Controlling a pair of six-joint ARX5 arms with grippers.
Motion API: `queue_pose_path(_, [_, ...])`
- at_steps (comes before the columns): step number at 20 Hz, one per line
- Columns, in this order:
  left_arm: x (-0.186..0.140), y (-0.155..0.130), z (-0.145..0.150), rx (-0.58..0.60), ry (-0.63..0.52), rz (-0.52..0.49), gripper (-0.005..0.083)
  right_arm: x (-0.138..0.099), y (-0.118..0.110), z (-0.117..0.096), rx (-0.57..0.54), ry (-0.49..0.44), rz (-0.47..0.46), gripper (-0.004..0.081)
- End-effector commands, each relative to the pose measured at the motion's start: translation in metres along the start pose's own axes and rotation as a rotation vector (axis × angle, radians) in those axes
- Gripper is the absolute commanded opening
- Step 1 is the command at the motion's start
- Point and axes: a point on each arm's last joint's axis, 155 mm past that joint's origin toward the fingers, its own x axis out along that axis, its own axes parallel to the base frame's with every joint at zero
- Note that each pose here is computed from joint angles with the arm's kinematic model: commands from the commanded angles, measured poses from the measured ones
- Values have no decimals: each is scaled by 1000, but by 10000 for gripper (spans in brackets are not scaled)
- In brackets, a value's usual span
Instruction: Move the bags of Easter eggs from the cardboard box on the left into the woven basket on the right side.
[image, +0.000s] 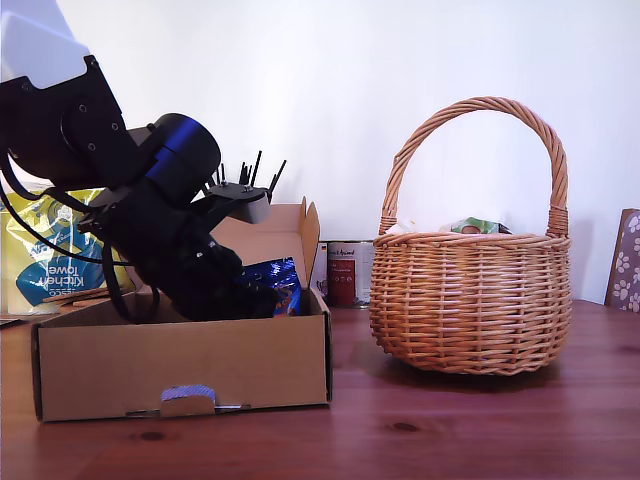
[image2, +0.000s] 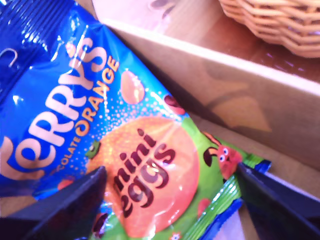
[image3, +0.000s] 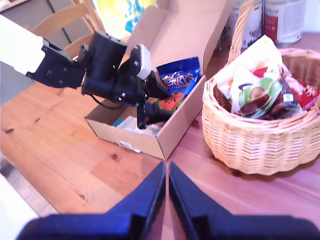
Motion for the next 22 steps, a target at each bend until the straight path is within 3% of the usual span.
queue_pose_path(1, [9,-13,-38,-21,96,-38,104,0,1,1,-1,-4,3,-12])
queue_pose_path(8, [-14,-8,-13,-18,56,-25,105,0,1,1,-1,-4,3,-12])
queue_pose_path(15, [-86,3,69,-19,-155,8,105,-2,2,15,-23,-54,5,-12])
queue_pose_path(18, [-115,1,89,-21,-211,12,105,-8,3,28,-42,-89,-7,-12])
queue_pose_path(22, [-143,-19,104,-20,-245,-36,105,-13,-12,33,-39,-98,-97,-12])
